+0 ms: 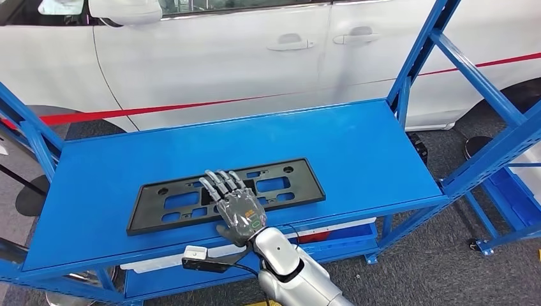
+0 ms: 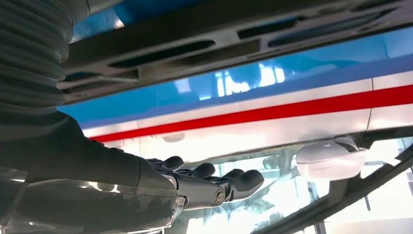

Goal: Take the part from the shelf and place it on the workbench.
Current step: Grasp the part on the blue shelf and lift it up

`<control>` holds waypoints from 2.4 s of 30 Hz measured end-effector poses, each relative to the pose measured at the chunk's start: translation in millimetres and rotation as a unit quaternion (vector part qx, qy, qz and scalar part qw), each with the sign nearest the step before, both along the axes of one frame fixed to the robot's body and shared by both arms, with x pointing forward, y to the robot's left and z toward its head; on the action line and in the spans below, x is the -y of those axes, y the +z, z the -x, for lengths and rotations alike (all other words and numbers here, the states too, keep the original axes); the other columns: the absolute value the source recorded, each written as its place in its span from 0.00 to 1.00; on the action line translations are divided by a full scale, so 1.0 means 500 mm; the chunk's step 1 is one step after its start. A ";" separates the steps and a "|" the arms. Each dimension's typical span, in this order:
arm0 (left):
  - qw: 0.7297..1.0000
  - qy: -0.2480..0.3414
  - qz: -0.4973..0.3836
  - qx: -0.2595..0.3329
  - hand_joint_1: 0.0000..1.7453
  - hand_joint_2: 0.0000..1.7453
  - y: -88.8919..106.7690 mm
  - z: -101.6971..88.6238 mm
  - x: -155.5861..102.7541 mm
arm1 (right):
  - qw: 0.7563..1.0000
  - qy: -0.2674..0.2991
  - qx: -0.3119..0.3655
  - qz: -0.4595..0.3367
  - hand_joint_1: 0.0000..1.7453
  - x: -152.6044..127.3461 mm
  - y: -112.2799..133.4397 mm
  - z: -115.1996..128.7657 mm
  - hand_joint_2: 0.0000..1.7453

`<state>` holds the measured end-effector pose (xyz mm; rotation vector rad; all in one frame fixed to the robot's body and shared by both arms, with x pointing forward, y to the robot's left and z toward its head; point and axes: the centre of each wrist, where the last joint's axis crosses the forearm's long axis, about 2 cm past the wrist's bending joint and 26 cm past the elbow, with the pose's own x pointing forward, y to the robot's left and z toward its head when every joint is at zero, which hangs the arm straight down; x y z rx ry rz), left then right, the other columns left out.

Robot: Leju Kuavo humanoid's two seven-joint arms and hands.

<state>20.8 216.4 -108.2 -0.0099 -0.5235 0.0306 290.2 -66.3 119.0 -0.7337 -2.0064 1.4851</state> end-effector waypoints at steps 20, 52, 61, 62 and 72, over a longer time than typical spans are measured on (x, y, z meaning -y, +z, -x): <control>1.000 -0.004 0.000 -0.004 0.00 0.00 0.002 0.001 0.012 | 0.985 -0.095 -0.016 0.146 0.74 0.007 -0.024 -0.039 1.00; 1.000 0.011 -0.002 -0.023 0.00 0.00 0.003 0.001 0.021 | 0.978 -0.112 -0.049 0.168 1.00 -0.007 -0.031 -0.070 1.00; 0.999 0.047 -0.016 -0.021 0.00 0.00 0.005 0.002 0.028 | 0.926 -0.025 -0.034 -0.374 1.00 0.070 0.171 -0.096 1.00; 0.998 0.048 -0.017 -0.021 0.00 0.00 0.005 0.003 0.028 | 0.905 -0.019 -0.009 -0.425 1.00 0.101 0.206 -0.096 1.00; 0.999 0.042 -0.001 0.005 0.00 0.00 0.001 0.004 0.010 | 0.779 0.017 0.210 -0.591 1.00 0.368 0.321 0.006 1.00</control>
